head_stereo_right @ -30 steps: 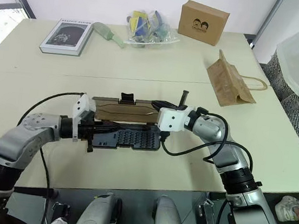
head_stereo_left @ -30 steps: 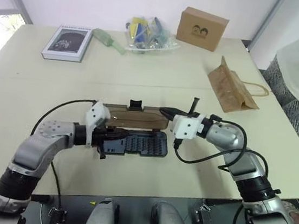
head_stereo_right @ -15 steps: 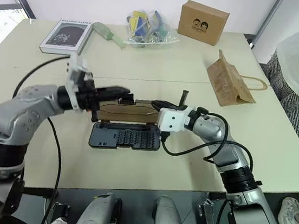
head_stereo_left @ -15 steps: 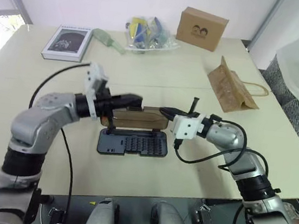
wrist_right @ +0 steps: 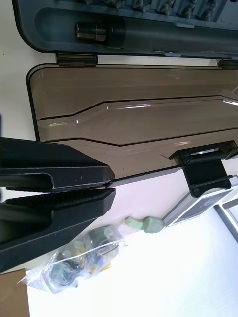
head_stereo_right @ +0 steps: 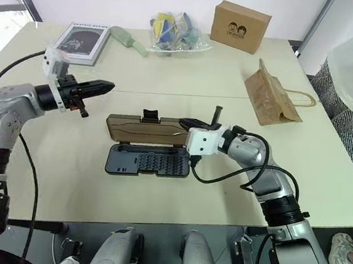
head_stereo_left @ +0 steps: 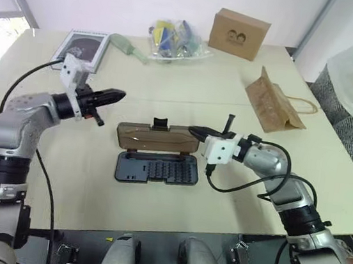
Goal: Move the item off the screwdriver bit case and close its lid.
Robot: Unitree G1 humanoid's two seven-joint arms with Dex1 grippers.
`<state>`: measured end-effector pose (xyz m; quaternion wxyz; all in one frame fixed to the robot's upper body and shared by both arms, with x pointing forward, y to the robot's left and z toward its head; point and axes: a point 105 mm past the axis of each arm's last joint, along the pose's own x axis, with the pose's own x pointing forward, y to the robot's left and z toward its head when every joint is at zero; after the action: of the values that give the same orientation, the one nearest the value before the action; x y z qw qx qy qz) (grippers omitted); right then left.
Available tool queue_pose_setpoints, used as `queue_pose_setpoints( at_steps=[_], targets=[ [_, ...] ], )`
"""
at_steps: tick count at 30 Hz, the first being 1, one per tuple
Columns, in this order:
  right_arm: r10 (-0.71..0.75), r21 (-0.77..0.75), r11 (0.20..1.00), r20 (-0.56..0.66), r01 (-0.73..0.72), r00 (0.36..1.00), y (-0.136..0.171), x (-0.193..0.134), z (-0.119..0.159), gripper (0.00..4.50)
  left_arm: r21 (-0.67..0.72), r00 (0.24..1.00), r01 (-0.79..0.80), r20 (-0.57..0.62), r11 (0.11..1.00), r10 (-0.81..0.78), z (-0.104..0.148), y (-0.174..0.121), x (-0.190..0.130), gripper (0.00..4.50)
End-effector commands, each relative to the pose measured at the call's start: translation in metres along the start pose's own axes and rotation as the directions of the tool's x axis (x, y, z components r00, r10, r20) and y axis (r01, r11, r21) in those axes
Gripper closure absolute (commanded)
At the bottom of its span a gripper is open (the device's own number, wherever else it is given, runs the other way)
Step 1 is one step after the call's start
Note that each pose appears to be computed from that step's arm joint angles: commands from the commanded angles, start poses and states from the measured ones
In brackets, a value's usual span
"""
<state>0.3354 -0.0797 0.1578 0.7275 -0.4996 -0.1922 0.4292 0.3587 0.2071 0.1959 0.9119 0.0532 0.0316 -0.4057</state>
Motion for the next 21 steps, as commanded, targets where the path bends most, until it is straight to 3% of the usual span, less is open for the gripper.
queue_pose_setpoints(
  at_steps=[1, 5, 11, 21],
  targets=[
    [0.036, -0.002, 0.999, 0.018, -0.036, 0.999, 0.009, 0.004, 0.004, 4.46, 0.081, 0.998, 0.002, -0.061, 0.997, 0.003, -0.012, 0.01, -0.008, 4.5],
    [0.036, -0.004, 0.999, 0.017, -0.036, 0.999, 0.008, 0.005, 0.003, 4.46, 0.148, 0.984, 0.05, -0.179, 0.988, -0.023, -0.048, 0.011, -0.008, 4.5],
    [0.035, -0.006, 0.999, 0.016, -0.035, 0.999, 0.008, 0.005, 0.004, 4.46, 0.117, 0.968, 0.135, -0.226, 0.984, -0.106, -0.073, -0.001, -0.002, 4.5],
    [0.041, -0.009, 0.999, 0.011, -0.041, 0.999, 0.009, 0.002, 0.004, 4.46, 0.125, 0.978, 0.142, -0.169, 0.982, -0.12, -0.065, -0.002, 0.014, 4.5]
  ],
)
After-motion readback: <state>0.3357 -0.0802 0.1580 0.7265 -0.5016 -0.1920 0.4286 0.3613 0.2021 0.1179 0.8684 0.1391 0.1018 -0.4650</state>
